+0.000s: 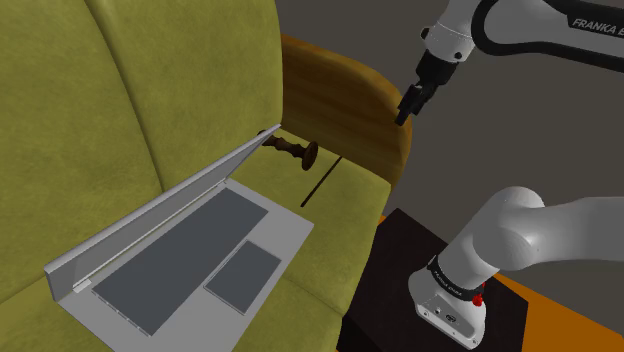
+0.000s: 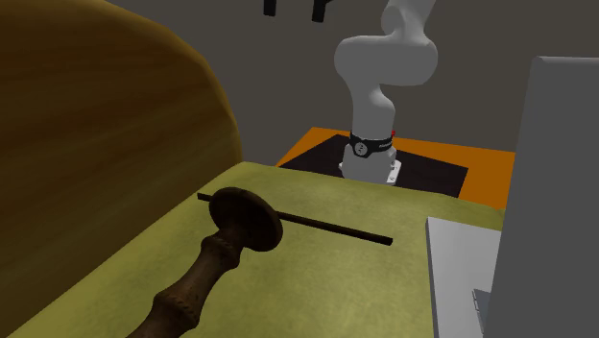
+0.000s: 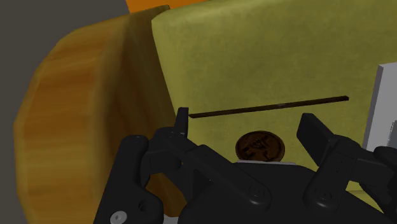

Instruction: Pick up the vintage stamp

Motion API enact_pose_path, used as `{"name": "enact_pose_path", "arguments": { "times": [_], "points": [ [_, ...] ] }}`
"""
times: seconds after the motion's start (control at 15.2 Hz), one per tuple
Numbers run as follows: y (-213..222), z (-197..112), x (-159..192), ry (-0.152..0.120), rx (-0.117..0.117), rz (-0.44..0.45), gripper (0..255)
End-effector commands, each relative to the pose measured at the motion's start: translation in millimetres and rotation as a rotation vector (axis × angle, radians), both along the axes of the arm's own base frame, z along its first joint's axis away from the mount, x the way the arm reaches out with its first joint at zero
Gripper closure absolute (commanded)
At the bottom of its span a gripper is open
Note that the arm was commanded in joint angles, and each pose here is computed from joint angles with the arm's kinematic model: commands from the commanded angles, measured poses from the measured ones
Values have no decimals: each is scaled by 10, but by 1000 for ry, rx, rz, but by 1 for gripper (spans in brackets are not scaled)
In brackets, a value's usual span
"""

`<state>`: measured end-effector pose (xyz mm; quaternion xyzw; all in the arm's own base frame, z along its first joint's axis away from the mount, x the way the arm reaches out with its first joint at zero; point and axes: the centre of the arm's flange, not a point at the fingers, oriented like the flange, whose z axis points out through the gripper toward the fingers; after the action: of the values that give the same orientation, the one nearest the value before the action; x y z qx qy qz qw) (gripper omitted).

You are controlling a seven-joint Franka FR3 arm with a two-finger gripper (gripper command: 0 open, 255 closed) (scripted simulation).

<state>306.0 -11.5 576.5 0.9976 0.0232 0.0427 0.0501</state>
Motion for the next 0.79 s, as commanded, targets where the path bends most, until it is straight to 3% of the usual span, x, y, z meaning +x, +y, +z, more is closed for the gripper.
{"name": "enact_pose_path", "arguments": {
  "times": [0.0,0.73],
  "points": [
    [0,0,0,0,0,0,0],
    [449,-762,1140,-5,6,-2,0]
  ]
}}
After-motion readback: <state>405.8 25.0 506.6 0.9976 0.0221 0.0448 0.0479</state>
